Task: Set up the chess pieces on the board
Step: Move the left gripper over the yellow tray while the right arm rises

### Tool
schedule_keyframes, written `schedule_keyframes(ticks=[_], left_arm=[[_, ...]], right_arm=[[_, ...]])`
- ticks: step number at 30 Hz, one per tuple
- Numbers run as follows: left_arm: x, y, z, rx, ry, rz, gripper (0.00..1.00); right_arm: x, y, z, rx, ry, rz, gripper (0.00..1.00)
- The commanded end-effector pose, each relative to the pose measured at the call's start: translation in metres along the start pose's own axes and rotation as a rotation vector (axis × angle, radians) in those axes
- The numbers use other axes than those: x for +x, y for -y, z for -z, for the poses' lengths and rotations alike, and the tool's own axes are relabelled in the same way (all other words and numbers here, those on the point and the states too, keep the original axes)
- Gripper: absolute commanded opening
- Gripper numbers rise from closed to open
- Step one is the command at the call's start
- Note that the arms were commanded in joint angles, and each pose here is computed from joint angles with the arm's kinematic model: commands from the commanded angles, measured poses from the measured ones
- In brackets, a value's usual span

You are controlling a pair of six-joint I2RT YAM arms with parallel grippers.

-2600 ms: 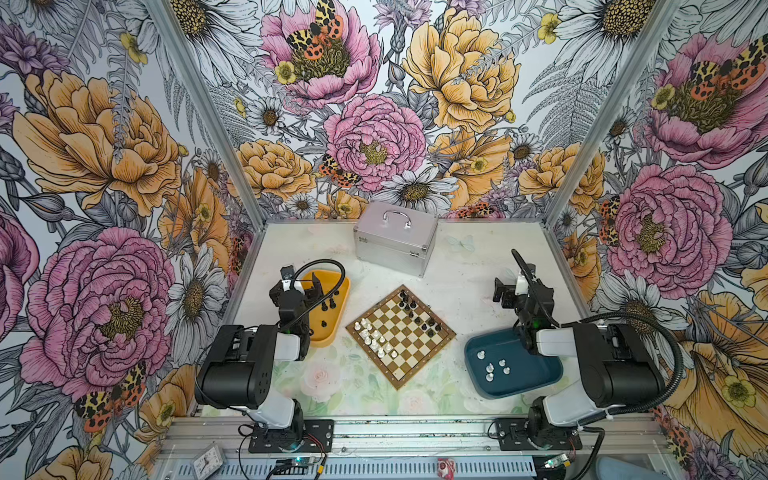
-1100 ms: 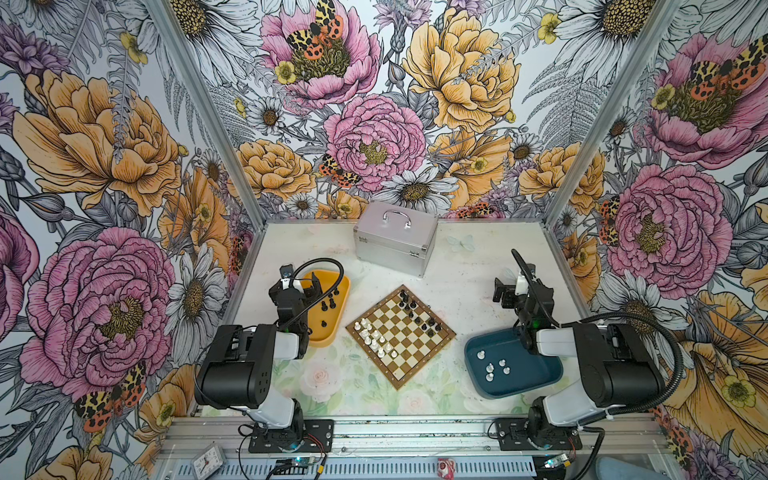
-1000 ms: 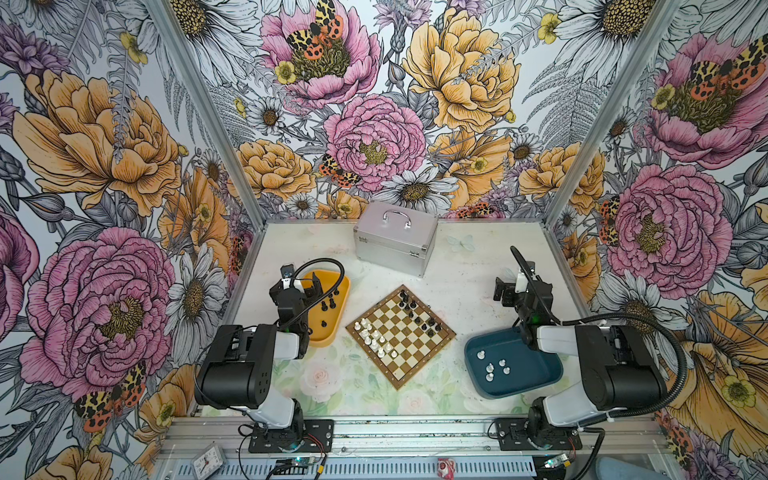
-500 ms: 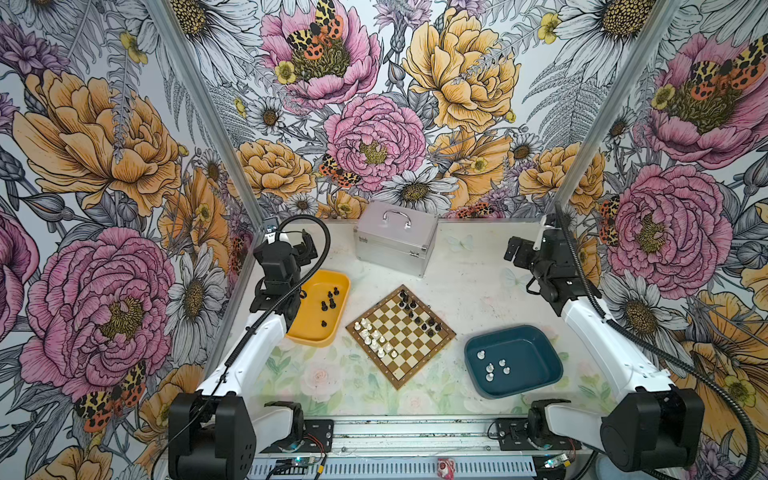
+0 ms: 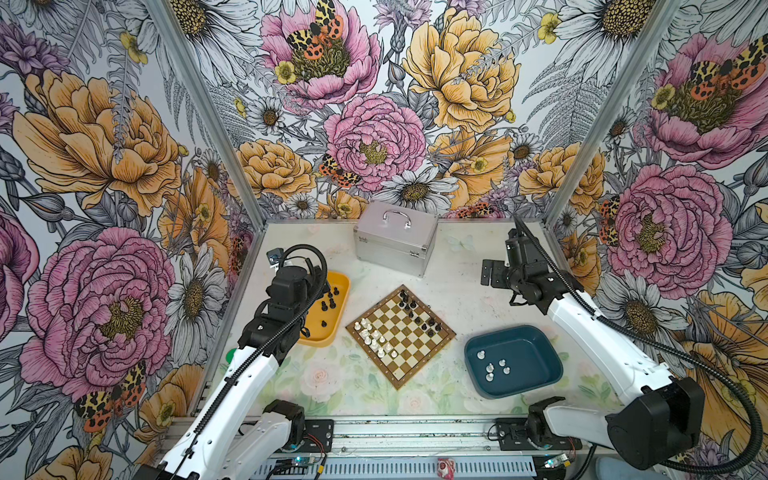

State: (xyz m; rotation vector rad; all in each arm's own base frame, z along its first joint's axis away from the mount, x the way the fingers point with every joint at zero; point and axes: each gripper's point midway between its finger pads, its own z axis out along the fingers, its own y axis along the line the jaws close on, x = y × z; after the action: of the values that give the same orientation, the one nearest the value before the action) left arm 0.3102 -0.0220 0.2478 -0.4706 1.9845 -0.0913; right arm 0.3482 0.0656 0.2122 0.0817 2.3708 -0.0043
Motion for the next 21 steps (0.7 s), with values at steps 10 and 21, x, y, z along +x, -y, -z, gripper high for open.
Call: schedule_keyframes(ticks=[10, 21], left_arm=[[0.04, -0.004, 0.006, -0.034, -0.19, 0.015, 0.92], [0.063, 0.017, -0.028, -0.058, -0.338, -0.064, 0.85]], right_arm=[[-0.003, -0.017, 0.028, -0.039, 0.014, 0.049, 0.99], [0.004, -0.016, 0.032, -0.038, 0.006, 0.034, 0.99]])
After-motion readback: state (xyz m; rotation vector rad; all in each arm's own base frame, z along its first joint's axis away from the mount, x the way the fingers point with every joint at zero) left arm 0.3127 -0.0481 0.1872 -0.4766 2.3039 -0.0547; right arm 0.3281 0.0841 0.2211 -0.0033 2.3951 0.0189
